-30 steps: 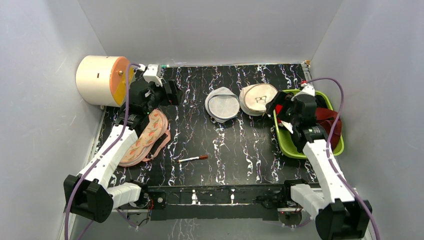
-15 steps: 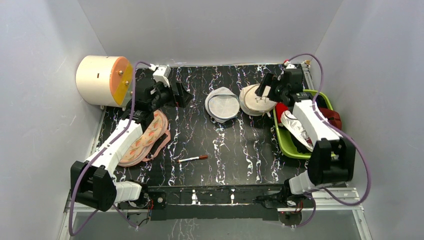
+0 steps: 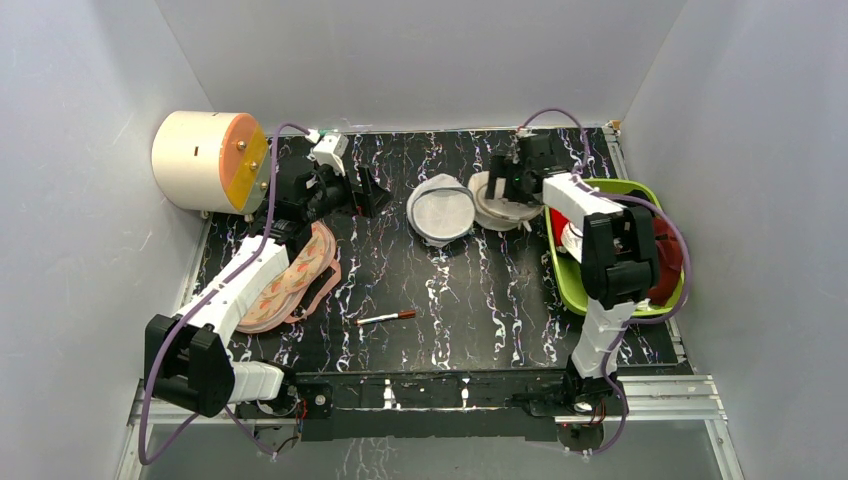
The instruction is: Unzip the laundry bag and remove the bra
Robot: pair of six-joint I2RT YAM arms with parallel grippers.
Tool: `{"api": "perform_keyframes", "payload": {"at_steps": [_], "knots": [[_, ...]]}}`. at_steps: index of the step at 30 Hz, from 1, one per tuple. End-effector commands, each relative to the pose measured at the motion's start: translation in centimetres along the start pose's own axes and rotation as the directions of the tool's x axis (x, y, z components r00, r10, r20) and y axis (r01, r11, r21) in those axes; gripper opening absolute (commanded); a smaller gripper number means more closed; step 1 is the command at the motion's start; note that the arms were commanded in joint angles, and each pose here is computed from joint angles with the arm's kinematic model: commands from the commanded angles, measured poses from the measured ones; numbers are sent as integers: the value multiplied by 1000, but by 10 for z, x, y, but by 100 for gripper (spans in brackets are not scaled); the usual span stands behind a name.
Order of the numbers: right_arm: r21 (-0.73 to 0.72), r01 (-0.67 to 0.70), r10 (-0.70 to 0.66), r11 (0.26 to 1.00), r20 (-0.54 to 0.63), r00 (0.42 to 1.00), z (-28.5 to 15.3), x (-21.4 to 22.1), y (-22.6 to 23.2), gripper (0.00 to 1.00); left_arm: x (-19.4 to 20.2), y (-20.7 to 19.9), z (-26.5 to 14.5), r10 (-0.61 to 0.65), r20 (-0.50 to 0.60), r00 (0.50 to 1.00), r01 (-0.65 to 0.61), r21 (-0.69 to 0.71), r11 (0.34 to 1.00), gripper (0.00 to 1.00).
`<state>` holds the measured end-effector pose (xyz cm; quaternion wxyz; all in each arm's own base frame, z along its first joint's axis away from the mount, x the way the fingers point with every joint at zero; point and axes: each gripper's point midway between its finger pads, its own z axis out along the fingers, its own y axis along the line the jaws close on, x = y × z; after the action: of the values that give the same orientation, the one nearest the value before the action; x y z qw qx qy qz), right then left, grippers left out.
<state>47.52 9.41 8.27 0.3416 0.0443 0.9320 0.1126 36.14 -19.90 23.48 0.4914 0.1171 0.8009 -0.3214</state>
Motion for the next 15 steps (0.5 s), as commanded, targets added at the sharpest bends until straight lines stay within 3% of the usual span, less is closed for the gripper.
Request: {"api": "perform_keyframes", "payload": {"at_steps": [1,9,15], "knots": [[-115,102,-111,988,-71,991,9,37,73,98,-8,-9,-1,13,23,1000,-14,37,999,99],[-353,156,-221,923,-154,963,-8,116,174,97,-4,-9,2,2,12,1000,-3,44,999,98],[-442,176,-243,880,-100,965,-49,112,203,98,2,-13,7,-15,-13,1000,16,77,997,98]]}}
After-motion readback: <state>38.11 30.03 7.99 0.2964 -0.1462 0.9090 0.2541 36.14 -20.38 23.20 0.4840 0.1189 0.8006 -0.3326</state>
